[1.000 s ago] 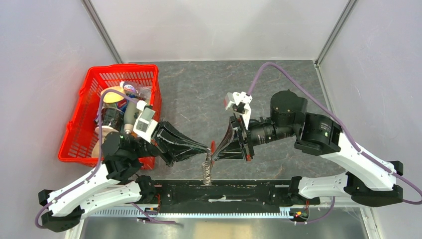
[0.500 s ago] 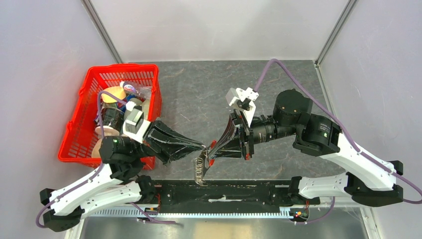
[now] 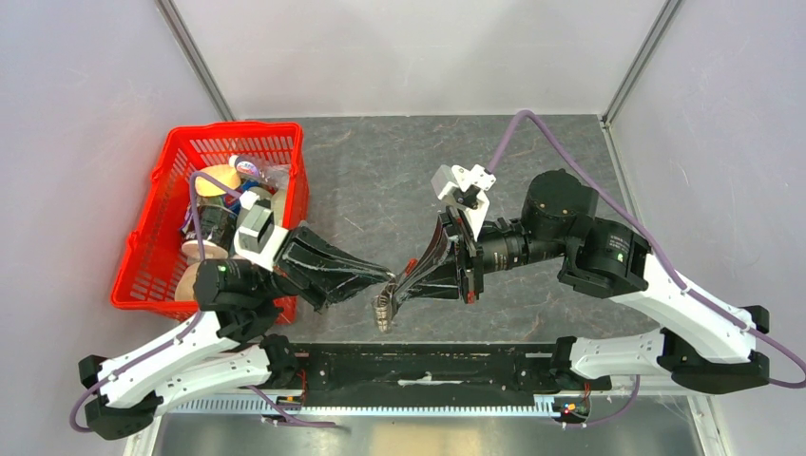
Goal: Put the keys on the keyring
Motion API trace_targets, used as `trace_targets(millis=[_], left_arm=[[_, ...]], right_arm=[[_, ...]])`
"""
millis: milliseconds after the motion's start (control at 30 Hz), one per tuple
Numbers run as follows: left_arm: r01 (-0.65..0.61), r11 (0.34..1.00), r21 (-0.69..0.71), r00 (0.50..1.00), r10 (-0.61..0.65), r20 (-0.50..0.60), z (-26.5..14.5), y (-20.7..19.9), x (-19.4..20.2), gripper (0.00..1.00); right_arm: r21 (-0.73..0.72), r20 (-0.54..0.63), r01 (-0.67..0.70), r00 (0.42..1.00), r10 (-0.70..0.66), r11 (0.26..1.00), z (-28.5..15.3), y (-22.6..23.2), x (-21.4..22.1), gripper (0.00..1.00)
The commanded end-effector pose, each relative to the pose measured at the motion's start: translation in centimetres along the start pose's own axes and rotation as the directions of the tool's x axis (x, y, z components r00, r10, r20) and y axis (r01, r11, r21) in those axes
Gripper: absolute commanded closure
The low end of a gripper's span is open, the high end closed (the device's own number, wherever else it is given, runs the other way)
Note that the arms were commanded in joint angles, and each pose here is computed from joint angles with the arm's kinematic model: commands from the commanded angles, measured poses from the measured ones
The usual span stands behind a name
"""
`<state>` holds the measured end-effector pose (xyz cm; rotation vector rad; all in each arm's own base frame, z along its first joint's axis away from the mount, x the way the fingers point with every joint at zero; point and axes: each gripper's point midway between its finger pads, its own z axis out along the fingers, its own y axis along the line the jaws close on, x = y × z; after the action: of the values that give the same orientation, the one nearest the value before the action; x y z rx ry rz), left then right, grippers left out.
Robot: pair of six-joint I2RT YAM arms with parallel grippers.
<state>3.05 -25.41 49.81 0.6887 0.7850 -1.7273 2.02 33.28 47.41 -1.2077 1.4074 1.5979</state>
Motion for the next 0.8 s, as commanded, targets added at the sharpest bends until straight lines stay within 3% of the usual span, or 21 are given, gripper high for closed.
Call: trace_targets(millis=[0,400,767], left_arm=[[-0.02,1.0,-0.004,0.992,0.02,0.127,0.4,-0.4,-3.0,0.98],[-0.014,0.995,0.099,0.99,0.0,0.14,0.3,-2.4,-3.4,0.98],[-0.01,0.996,0.093,0.992,-0.002,0.125,-0.1,-2.4,-2.9,0.98]], right_arm=[[-0.051,0.024,0.024,0.999,-0.023,0.998,0.0,1.5,-1.0,1.0],[0.004,0.041,0.027,0.999,-0.027,1.0,-0.2,0.7,-1.2,1.0],[0.089,0.07,0.036,0.997,-0.042,0.995,-2.2,0.4,-1.2,0.59]])
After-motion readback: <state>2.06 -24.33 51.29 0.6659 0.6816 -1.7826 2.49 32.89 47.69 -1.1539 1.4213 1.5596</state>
